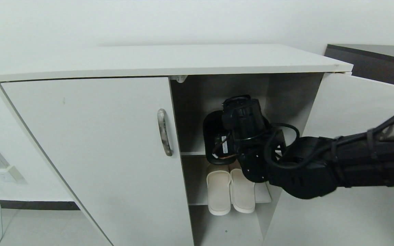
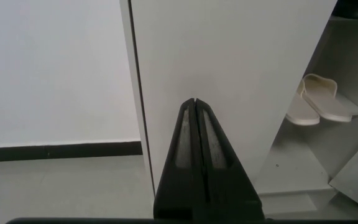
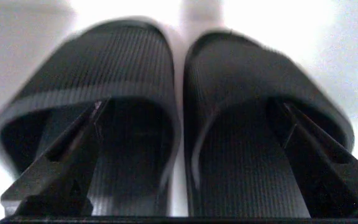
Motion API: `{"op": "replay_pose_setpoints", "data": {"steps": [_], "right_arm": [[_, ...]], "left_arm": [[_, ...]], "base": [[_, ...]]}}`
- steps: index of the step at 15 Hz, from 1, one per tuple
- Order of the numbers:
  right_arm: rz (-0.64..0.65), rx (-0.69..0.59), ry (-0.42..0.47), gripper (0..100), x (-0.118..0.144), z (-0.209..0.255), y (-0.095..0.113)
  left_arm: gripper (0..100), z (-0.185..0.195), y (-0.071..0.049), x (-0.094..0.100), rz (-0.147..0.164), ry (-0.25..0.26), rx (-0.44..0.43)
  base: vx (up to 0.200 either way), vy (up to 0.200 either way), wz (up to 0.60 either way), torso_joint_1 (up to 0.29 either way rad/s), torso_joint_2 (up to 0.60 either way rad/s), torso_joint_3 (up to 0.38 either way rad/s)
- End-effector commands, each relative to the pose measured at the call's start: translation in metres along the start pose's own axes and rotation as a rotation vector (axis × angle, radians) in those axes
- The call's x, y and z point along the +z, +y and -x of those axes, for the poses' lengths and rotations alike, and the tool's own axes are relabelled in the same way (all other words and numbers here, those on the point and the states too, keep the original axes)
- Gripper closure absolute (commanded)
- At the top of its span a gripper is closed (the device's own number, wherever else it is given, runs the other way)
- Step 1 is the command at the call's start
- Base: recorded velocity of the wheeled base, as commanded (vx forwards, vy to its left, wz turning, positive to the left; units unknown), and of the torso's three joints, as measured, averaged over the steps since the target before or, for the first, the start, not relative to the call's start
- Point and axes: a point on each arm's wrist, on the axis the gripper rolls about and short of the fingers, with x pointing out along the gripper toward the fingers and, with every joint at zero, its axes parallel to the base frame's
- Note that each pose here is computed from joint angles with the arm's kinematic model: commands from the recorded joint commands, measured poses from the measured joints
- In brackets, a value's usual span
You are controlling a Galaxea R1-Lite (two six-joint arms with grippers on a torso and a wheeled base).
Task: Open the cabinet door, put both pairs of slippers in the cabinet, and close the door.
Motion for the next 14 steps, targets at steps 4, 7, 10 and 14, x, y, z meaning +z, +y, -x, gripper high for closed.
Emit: {"op": "replay_pose_setpoints", "data": {"steps": [4, 7, 10, 14], "right_arm": [[-0.059, 0.250, -0.072, 0, -0.015, 0.075, -0.035], [-0.055, 0.391, -0.114, 0, -0.031, 0.088, -0.050], [-0.024, 0.397, -0.132, 0, -0.034, 0.089, -0.052], [-0.015, 0.396, -0.124, 100, -0.038, 0.089, -0.054]], "left_arm": [[100, 0.000, 0.000, 0.000, -0.004, 0.001, -0.004], [100, 0.000, 0.000, 0.000, -0.007, 0.001, -0.004], [100, 0.000, 0.000, 0.000, -0.010, 0.001, -0.006], [100, 0.000, 0.000, 0.000, -0.007, 0.001, -0.006]], "base": [[0.000, 0.000, 0.00, 0.000, 0.00, 0.000], [0.000, 0.000, 0.00, 0.000, 0.00, 0.000], [0.000, 0.000, 0.00, 0.000, 0.00, 0.000], [0.000, 0.000, 0.00, 0.000, 0.00, 0.000]]}}
